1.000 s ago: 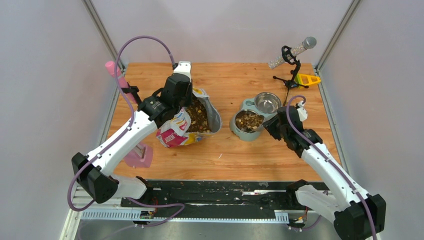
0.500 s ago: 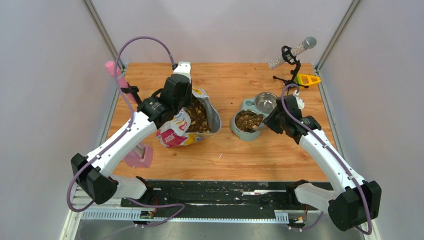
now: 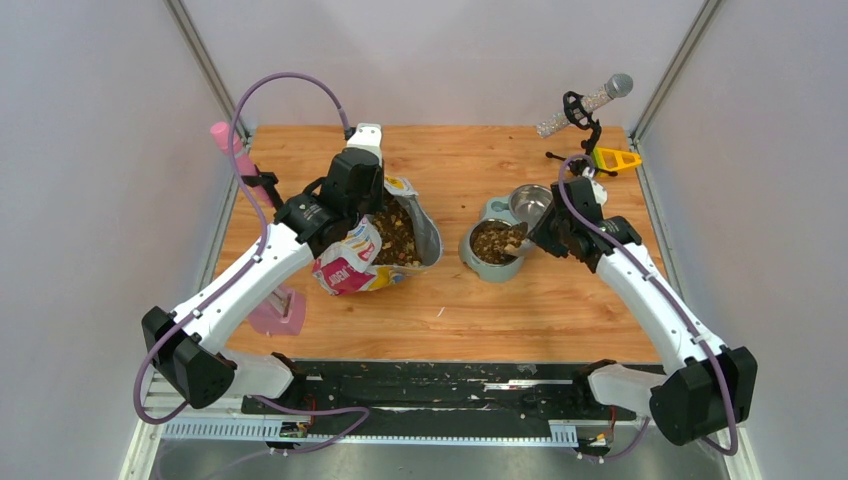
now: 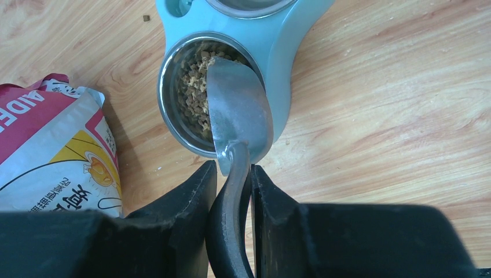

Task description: Serve the pet food

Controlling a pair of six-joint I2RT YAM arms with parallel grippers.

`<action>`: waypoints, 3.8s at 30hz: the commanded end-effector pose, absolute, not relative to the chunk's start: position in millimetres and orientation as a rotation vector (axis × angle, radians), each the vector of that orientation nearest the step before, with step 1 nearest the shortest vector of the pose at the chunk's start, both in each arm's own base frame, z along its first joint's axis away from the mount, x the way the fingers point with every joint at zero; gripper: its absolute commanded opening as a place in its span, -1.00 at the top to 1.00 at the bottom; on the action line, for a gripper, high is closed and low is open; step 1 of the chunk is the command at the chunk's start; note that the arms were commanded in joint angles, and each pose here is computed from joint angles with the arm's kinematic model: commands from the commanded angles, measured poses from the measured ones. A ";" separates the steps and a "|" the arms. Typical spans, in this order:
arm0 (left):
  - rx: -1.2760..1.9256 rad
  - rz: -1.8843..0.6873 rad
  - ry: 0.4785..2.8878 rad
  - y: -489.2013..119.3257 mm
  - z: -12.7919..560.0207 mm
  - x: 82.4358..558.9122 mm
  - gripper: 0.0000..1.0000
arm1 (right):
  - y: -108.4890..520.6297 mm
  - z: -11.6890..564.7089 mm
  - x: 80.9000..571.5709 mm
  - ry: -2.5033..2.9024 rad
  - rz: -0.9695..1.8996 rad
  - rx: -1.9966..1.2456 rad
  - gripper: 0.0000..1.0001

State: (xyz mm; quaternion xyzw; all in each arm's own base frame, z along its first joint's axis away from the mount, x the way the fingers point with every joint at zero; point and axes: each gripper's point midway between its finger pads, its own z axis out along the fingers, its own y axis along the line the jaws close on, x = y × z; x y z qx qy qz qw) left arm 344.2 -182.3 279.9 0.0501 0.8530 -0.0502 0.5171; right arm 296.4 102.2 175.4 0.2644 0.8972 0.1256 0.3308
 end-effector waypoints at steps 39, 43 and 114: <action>0.054 -0.199 1.893 -176.4 331.4 343.4 1.00 | 95.2 219.3 321.4 2.398 0.175 0.408 1.00; 0.050 -0.201 1.896 -176.4 331.4 342.9 1.00 | 106.4 226.9 324.1 2.403 0.240 0.356 1.00; 0.188 -0.428 1.943 -248.5 313.1 314.3 1.00 | 287.5 195.1 285.2 2.370 0.365 0.566 1.00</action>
